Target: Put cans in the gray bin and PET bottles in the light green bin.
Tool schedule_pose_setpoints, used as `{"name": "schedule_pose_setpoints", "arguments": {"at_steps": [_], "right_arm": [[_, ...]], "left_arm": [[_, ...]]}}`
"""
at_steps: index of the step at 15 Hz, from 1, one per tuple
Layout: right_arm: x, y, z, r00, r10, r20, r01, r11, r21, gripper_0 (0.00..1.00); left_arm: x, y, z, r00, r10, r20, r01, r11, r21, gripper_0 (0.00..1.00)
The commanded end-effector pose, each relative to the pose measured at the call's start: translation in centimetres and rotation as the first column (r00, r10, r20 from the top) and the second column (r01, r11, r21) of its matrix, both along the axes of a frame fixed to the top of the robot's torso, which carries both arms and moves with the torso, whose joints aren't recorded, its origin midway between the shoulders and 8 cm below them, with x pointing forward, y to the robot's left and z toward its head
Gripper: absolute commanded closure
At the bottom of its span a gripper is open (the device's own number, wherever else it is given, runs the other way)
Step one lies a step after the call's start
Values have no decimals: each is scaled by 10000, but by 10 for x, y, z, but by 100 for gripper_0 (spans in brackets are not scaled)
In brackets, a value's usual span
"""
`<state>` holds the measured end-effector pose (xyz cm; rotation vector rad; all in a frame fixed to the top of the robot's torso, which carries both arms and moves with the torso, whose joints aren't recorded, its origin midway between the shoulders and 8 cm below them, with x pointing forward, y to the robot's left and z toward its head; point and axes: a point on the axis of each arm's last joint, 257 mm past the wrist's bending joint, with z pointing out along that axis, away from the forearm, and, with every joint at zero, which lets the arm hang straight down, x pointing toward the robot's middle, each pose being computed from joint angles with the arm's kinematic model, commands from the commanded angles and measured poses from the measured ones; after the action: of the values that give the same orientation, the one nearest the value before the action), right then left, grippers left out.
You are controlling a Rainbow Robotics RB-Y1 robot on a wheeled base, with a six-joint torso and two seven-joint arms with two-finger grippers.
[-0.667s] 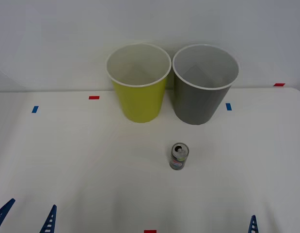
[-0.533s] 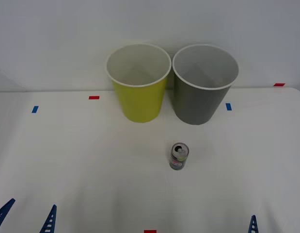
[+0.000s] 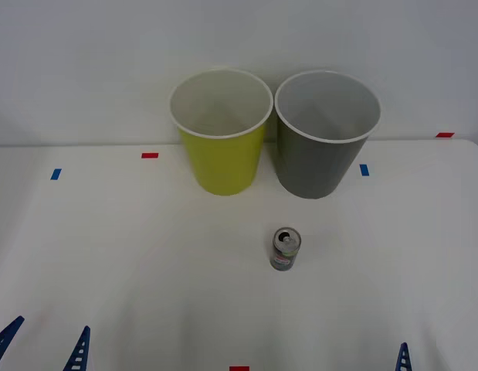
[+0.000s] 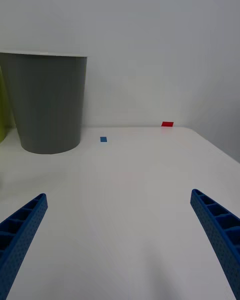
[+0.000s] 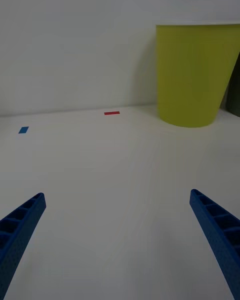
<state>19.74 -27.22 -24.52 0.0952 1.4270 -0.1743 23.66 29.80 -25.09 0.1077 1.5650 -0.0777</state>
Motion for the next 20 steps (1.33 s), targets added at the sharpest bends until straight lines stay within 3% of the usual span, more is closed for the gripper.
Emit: {"name": "schedule_pose_setpoints", "arguments": {"at_steps": [1, 20], "right_arm": [[0, 0, 0, 10000, 0, 0, 0, 10000, 0, 0], [0, 0, 0, 10000, 0, 0, 0, 10000, 0, 0]], "left_arm": [[0, 0, 0, 10000, 0, 0, 0, 10000, 0, 0], [0, 0, 0, 10000, 0, 0, 0, 10000, 0, 0]]}}
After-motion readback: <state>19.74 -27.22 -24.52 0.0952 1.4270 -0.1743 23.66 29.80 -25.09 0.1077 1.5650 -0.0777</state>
